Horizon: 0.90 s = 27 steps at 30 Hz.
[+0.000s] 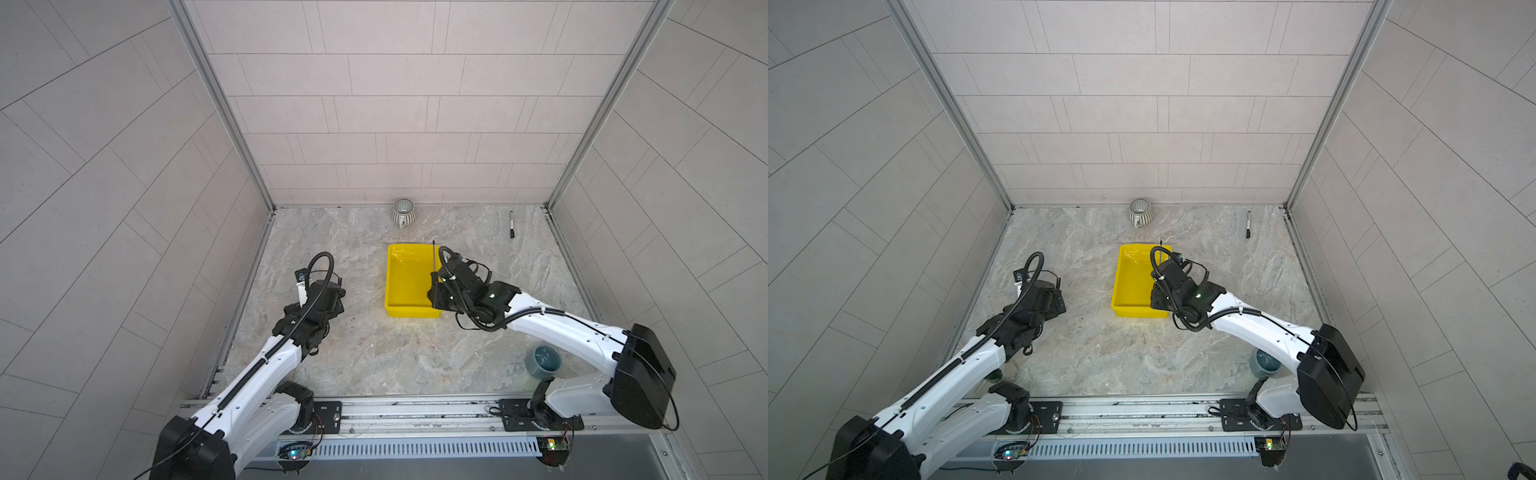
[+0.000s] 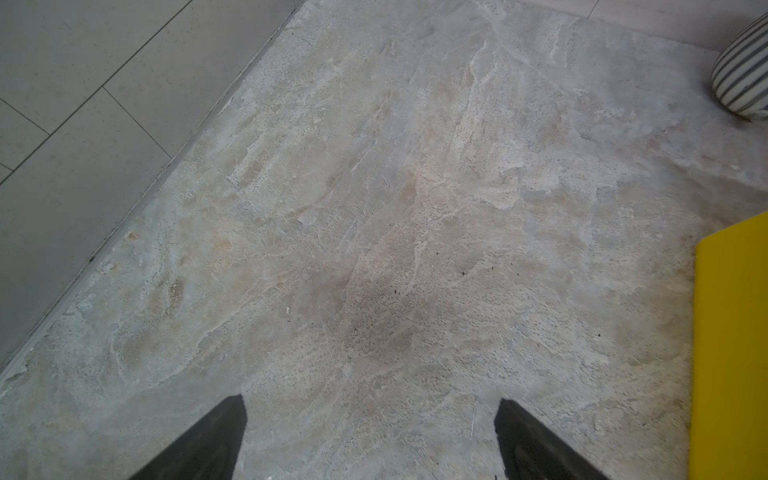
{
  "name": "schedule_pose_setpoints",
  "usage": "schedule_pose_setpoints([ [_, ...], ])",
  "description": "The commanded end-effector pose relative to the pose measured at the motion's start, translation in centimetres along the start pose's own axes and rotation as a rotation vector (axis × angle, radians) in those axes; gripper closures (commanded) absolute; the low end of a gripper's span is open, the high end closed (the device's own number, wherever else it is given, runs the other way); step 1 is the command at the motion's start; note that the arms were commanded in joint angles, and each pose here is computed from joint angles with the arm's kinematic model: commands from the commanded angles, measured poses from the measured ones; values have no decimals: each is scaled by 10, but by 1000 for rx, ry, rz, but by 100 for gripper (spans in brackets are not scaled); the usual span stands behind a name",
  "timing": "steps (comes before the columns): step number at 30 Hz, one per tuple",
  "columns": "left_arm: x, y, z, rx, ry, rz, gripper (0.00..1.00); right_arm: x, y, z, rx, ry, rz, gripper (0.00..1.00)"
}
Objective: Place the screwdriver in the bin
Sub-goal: 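Lift the screwdriver with the right gripper and carry it over the yellow bin, then lower the screwdriver into the yellow bin and open the right gripper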
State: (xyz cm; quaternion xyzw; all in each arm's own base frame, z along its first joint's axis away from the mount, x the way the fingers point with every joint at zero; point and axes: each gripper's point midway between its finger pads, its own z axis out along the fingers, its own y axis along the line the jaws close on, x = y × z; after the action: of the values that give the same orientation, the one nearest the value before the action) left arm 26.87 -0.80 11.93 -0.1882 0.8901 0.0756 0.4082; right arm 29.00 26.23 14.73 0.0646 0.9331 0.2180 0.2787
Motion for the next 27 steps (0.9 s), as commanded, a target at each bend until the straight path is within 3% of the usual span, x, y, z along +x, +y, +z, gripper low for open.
schedule_pose_setpoints([
  [1,3,3,1,-12,2,14,0,-13,40,17,-85,-38,114,92],
  [9,2,4,1,-14,-1,11,0,-6,63,60,-105,19,157,92],
  [27,2,3,1,-11,-4,8,0,15,55,106,-40,92,140,91],
])
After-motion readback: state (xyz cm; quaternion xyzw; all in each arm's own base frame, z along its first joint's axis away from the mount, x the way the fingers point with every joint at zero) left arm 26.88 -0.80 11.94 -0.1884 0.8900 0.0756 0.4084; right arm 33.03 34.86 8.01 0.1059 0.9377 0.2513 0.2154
